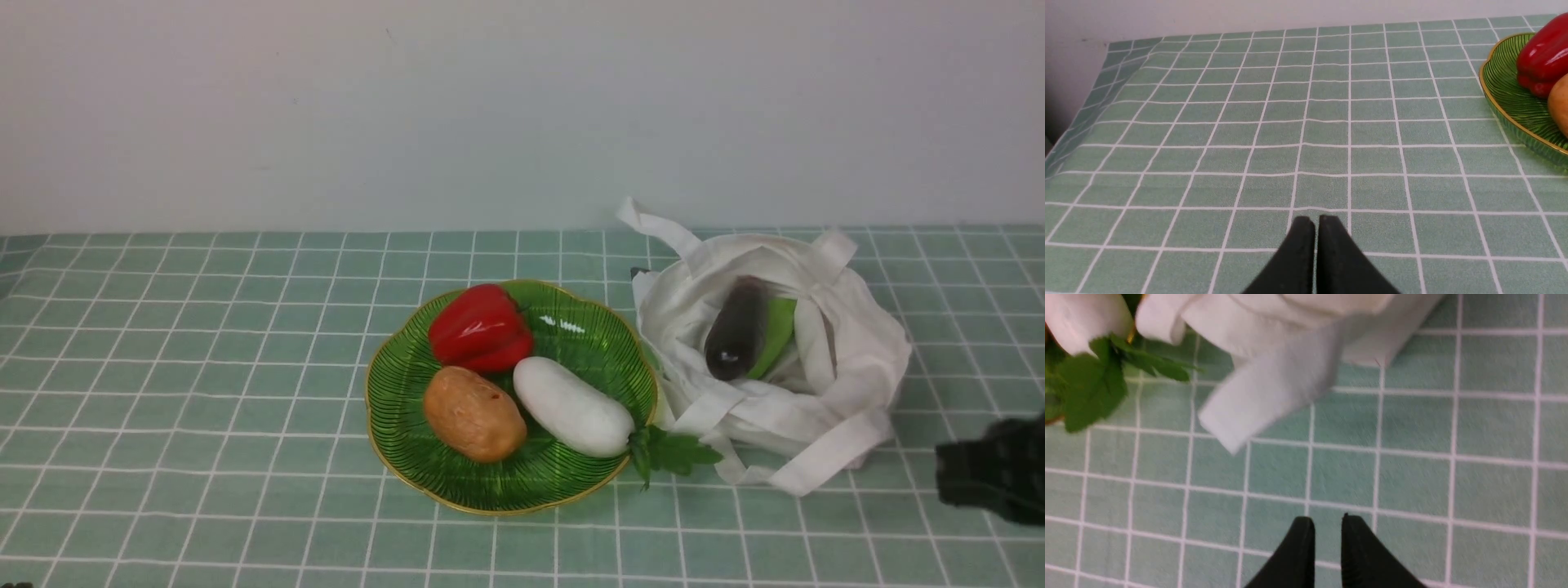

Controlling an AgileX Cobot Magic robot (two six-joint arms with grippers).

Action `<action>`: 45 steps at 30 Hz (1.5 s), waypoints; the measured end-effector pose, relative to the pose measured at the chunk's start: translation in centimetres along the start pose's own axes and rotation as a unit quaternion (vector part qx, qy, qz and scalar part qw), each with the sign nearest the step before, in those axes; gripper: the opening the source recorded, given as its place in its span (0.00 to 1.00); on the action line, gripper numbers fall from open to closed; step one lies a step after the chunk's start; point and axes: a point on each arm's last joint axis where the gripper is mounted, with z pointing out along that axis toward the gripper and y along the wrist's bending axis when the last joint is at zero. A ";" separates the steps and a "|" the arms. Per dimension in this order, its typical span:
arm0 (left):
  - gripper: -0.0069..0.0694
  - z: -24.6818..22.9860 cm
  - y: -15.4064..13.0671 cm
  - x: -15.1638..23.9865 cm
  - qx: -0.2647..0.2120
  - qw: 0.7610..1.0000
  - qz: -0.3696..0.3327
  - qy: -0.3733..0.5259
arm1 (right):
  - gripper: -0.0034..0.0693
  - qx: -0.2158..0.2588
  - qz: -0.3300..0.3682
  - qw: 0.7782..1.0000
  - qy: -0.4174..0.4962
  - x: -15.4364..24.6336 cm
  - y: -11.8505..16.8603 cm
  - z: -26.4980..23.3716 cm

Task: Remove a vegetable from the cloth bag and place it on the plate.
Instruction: Use the right arm to grab an eggplant from the bag

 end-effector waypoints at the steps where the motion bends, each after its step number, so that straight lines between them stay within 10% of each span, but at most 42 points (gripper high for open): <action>1: 0.08 0.0 0.0 0.0 0.000 1.000 0.000 0.000 | 0.24 -0.006 -0.006 1.000 -0.007 -1.4 0.5 0.4; 17: 0.08 0.0 0.0 0.0 0.000 1.000 0.000 0.000 | 0.84 -0.022 0.031 0.998 0.045 -13.4 4.0 14.0; 24: 0.08 0.0 0.0 0.0 0.000 1.000 0.000 0.000 | 0.82 -0.014 0.043 0.996 0.076 -13.2 3.5 17.2; 29: 0.08 0.0 0.0 0.0 0.000 1.000 0.000 0.000 | 0.59 -0.004 0.027 0.996 0.088 -13.3 3.5 16.8; 45: 0.08 0.0 0.0 0.0 0.000 1.000 0.000 0.000 | 0.58 -0.026 -0.029 0.992 0.119 -12.2 6.0 4.3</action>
